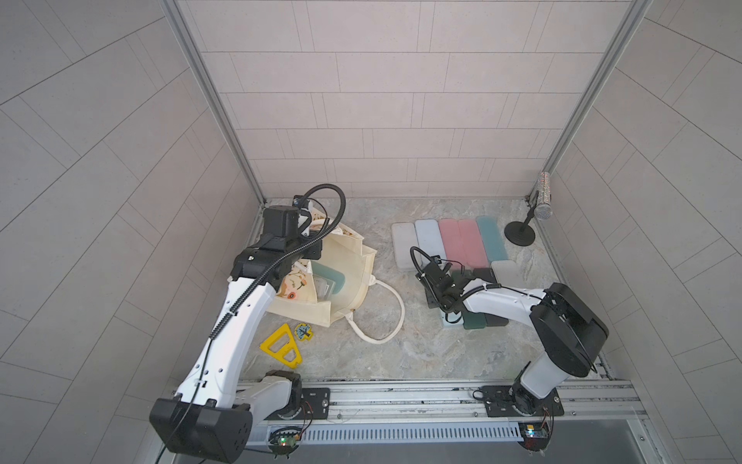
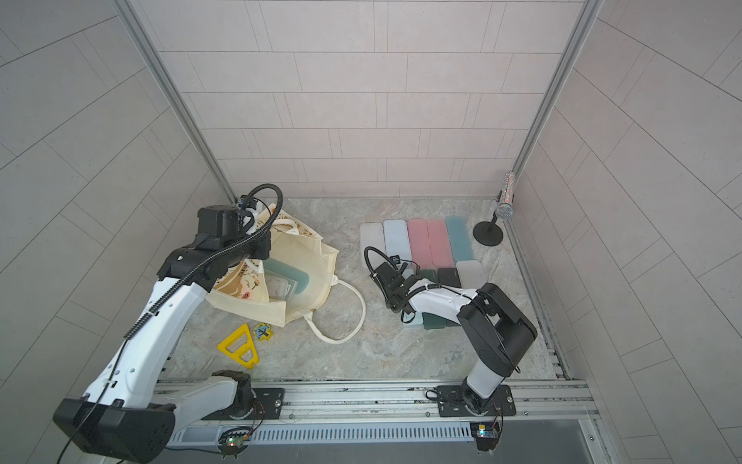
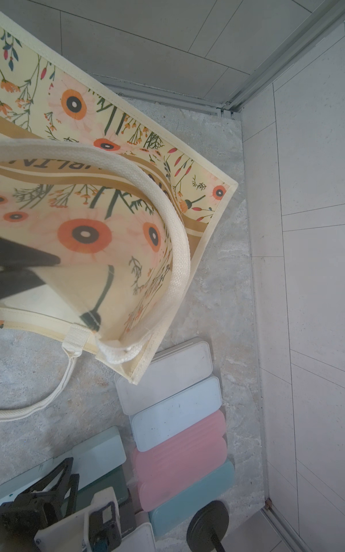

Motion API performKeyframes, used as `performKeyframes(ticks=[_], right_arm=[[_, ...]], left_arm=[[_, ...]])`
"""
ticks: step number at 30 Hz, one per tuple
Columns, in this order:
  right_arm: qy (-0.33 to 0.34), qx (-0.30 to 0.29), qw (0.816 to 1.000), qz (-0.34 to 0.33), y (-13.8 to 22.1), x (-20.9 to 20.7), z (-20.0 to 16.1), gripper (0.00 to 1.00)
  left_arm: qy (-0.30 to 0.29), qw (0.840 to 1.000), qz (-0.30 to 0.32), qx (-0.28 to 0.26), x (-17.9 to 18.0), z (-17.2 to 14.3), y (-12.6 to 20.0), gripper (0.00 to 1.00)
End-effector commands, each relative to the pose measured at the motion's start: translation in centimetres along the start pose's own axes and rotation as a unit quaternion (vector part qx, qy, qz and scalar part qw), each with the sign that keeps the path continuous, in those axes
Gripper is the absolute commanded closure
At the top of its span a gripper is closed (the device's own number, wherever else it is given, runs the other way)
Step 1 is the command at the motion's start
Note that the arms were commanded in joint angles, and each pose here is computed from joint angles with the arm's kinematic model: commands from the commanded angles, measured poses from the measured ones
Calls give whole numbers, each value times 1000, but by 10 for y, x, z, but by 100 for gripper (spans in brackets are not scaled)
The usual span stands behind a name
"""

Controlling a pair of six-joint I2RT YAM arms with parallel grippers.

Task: Take out the pencil case from the canvas bag
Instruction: Place the pencil case at the center of the board.

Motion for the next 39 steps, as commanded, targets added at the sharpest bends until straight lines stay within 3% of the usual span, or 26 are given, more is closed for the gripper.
performKeyframes(ticks=[1,15,19,26,27,29,34,39], right_arm=[[7,34,999,-42,-1,-17,-17,67],[4,25,999,-34,6,-18,-9,64],[-11,-18,1000,11,20,-15,-1,50],[-16,-129,989,67,60,-24,15,34],[0,-146,985,89,63,-22,17,27],[26,-179,974,137,71,-16,19,1],[31,-237,946,218,84,-5,23,0],[4,-256,928,272,80,2,19,0]], left_arm=[[2,999,0,-32,-1,8,7,100],[1,999,2,-36,0,8,10,100],[2,999,1,-35,-1,8,9,100],[2,999,-6,-36,-2,8,9,100],[3,999,-8,-35,-3,8,8,100],[5,999,-18,-33,-5,8,7,100],[15,998,-57,-35,-12,9,7,100],[32,995,-82,-38,-16,5,20,100]])
Point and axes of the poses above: each gripper's point midway between its finger pads, its own y axis back along the fingers, its own x axis along the line the jaws close on, z = x × y, the point moved 8 cm from there along y, back along the fingers, and after that the axes turned 1 degree about y, right-handed, at the moved point
